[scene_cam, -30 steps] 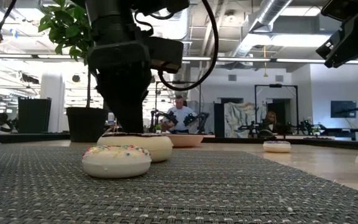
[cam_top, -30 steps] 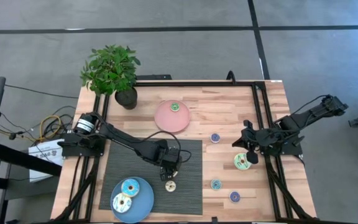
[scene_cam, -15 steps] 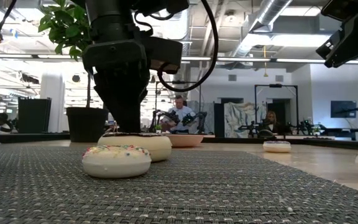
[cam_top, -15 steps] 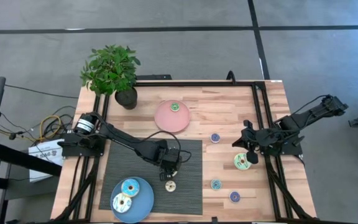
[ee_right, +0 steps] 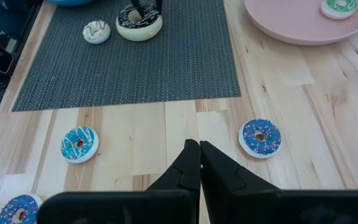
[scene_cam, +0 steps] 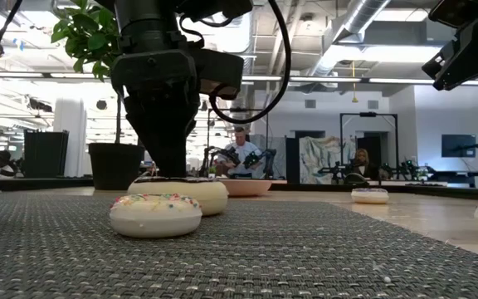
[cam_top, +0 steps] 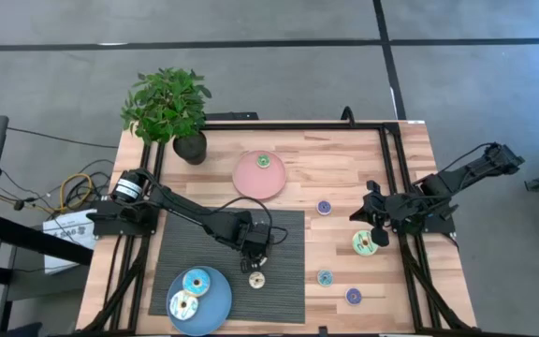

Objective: Pick & Place donuts
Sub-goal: Put the big black donut on the blue plate

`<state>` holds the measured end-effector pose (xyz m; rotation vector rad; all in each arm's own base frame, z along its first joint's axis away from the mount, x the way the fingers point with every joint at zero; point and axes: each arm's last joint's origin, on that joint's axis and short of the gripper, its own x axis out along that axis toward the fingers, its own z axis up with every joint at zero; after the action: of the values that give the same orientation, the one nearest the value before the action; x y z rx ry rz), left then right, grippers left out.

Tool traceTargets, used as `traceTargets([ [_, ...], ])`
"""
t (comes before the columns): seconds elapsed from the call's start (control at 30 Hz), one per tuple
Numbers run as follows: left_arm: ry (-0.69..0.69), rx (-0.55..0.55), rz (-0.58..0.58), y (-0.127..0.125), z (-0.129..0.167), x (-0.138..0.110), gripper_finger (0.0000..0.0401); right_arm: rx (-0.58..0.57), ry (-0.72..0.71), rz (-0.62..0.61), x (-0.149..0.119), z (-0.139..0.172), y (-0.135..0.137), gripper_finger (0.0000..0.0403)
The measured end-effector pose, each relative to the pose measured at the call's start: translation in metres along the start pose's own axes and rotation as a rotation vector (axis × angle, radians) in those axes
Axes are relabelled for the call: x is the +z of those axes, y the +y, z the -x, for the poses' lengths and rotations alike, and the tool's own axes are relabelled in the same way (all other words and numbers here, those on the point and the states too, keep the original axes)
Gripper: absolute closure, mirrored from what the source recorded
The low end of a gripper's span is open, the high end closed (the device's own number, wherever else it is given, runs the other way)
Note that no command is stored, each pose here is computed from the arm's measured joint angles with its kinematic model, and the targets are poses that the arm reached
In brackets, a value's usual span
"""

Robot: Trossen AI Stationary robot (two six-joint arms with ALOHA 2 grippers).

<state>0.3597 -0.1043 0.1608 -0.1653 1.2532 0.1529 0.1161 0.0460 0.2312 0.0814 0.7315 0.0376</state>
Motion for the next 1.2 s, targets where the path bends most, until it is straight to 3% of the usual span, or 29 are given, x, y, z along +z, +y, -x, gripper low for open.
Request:
traceTargets([
  [0.7,0.010,-0.027,0.027,-0.001,0.002,0.000,0.0299,0.001,0.000,0.000,0.000,0.000,0.000,0.0403],
  [0.93,-0.040,-0.051,0.057,0.001,0.024,0.003,0.0299,0.001,-0.001,0.000,0.000,0.000,0.000,0.0403],
  [1.2,-0.096,-0.137,0.185,-0.001,0.065,-0.001,0.0299,0.002,0.000,0.000,0.000,0.000,0.000,0.0403],
])
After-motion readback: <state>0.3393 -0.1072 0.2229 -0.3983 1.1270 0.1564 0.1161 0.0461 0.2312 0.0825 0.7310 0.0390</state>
